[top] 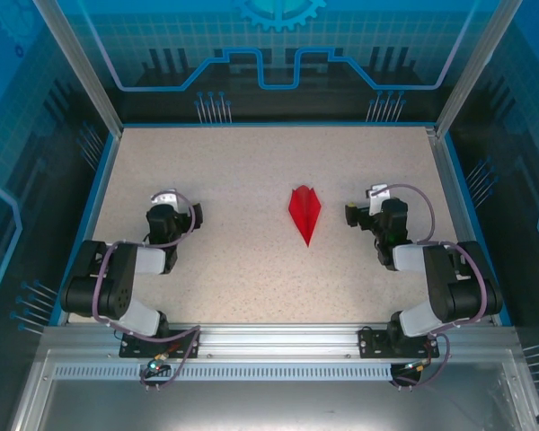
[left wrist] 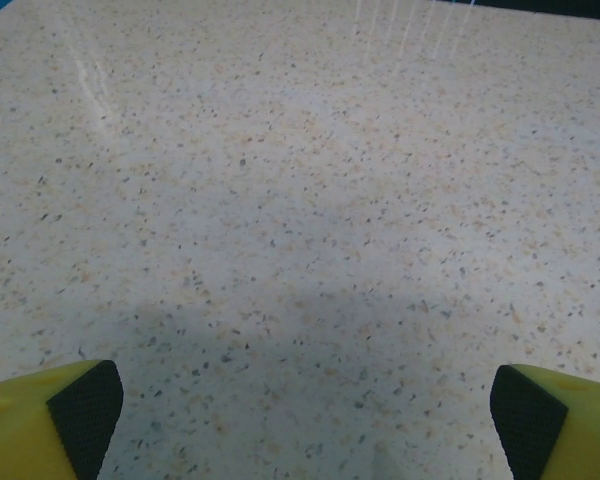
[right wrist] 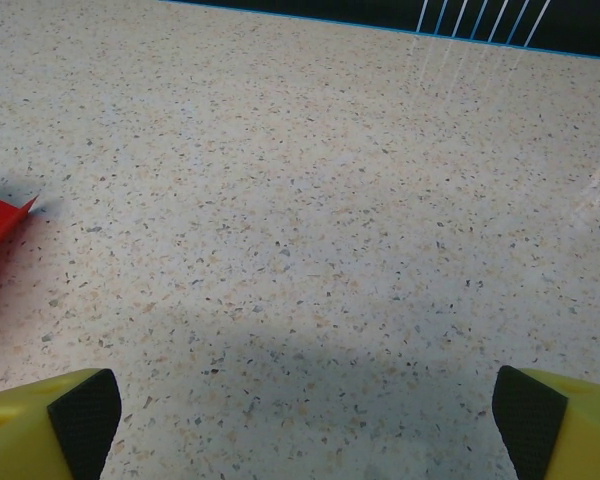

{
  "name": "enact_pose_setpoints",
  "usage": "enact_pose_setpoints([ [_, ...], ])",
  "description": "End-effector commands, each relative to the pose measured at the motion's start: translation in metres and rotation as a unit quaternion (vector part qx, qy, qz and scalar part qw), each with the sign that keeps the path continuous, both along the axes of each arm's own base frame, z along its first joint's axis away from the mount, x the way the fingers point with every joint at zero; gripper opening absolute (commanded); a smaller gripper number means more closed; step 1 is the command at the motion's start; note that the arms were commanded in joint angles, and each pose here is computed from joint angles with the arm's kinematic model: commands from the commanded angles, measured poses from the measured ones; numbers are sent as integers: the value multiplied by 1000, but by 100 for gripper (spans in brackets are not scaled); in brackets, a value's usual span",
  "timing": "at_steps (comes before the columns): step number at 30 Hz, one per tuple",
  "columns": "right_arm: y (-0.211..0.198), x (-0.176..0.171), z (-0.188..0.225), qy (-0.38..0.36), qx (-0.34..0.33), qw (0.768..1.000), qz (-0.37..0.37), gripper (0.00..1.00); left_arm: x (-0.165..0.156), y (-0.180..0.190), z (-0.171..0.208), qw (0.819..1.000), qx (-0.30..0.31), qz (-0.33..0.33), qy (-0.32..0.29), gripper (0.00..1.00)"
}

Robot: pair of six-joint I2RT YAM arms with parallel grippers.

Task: Fold a paper plane with a square sheet of paper (pick it up from the middle)
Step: Reset both arms

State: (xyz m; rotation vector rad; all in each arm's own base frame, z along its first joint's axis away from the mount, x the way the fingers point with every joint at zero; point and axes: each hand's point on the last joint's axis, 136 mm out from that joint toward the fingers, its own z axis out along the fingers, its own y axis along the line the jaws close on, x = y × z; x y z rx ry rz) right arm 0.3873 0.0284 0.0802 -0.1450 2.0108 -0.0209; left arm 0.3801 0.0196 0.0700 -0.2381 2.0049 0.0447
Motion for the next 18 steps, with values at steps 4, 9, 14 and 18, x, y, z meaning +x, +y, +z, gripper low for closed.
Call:
enact_pose_setpoints([
  [4, -13, 8, 15, -33, -5, 998, -46, 99, 13, -7, 22, 999, 6, -23, -35, 98],
  [9, -13, 8, 16, -34, -6, 998, -46, 99, 13, -8, 22, 999, 6, -24, -35, 98],
  [14, -13, 8, 16, -34, -6, 998, -46, 100, 14, -8, 22, 999, 6, -24, -35, 99],
  [18, -13, 8, 16, -34, -6, 998, -46, 100, 13, -7, 22, 999, 6, -24, -35, 99],
])
